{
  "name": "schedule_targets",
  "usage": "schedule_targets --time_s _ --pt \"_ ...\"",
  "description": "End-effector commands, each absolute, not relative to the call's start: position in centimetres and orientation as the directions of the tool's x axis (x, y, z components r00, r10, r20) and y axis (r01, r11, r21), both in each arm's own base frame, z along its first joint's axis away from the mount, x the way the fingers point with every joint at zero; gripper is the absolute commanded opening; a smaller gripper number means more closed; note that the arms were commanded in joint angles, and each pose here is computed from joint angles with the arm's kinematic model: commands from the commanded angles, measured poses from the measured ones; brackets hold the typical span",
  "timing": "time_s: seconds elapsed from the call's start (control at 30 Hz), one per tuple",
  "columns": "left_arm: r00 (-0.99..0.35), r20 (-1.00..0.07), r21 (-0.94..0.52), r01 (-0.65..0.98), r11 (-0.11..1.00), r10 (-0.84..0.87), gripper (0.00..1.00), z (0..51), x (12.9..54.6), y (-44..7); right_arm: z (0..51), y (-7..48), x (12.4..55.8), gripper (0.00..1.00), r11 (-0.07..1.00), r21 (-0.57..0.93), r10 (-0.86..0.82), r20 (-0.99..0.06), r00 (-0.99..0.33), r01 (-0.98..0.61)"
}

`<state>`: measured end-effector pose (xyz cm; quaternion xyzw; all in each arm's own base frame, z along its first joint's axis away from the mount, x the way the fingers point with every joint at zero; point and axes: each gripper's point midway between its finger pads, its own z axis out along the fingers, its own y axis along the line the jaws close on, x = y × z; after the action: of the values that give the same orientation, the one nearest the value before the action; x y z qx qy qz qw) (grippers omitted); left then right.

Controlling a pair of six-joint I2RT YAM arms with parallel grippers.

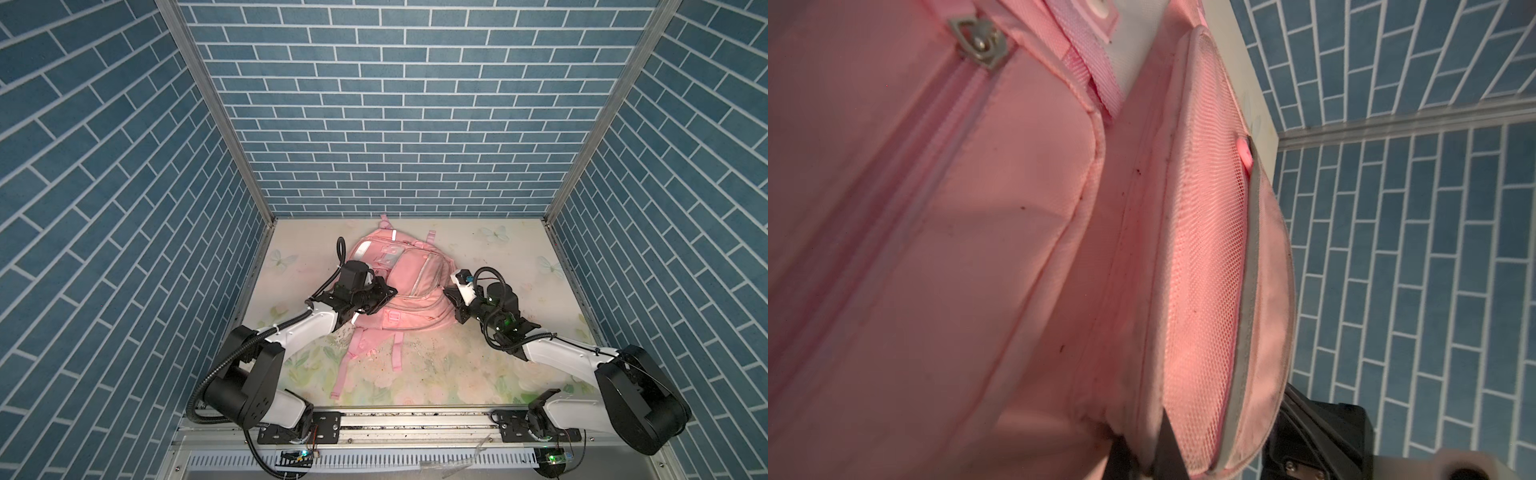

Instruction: Pack the student bag

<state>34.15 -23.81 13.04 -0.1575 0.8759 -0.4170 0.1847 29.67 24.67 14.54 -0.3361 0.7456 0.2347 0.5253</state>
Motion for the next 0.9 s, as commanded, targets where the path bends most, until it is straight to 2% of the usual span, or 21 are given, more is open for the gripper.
schedule_targets --time_s 0.0,0.2,0.27,0.3,0.33,0.43,0.57,0.7,0.87 --pt "-0.889 -0.345 -0.667 0.008 0.745 -0.3 0.0 12.7 36.0 -21.0 16.5 25.4 29.3 0.0 0.664 -0.058 -0.258 -0.954 -0.156 -0.745" --pt "-0.909 -0.344 -0.632 0.039 0.774 -0.235 0.0 12.3 39.9 -18.8 16.7 29.5 27.9 0.0 0.625 -0.06 -0.267 -0.953 -0.141 -0.779" --pt "-0.908 -0.35 -0.599 0.028 0.8 -0.23 0.29 12.3 40.7 -18.4 16.7 30.5 28.2 0.0 0.636 -0.051 -0.257 -0.955 -0.149 -0.77" --pt "-0.899 -0.357 -0.592 0.009 0.806 -0.252 0.41 12.5 41.1 -18.1 16.7 30.9 28.4 0.0 0.641 -0.045 -0.252 -0.956 -0.154 -0.766" --pt "-0.889 -0.359 -0.593 -0.018 0.805 -0.284 0.47 12.8 41.2 -17.7 16.7 31.2 28.6 0.0 0.646 -0.041 -0.244 -0.957 -0.156 -0.763" --pt "-0.847 -0.342 -0.644 -0.103 0.758 -0.407 0.57 14.2 40.5 -17.2 17.0 31.9 28.7 0.0 0.642 -0.03 -0.226 -0.962 -0.152 -0.766" --pt "-0.749 -0.332 -0.717 -0.194 0.67 -0.573 0.63 15.7 37.9 -17.6 16.9 32.2 28.6 0.0 0.631 -0.027 -0.225 -0.963 -0.15 -0.775" --pt "-0.645 -0.265 -0.811 -0.253 0.527 -0.717 0.65 16.5 35.1 -18.9 16.4 32.0 28.2 0.0 0.628 -0.032 -0.231 -0.962 -0.147 -0.777" --pt "-0.625 -0.207 -0.841 -0.279 0.464 -0.752 0.65 16.2 33.2 -21.3 16.4 31.9 28.1 0.0 0.624 -0.036 -0.23 -0.963 -0.14 -0.78"
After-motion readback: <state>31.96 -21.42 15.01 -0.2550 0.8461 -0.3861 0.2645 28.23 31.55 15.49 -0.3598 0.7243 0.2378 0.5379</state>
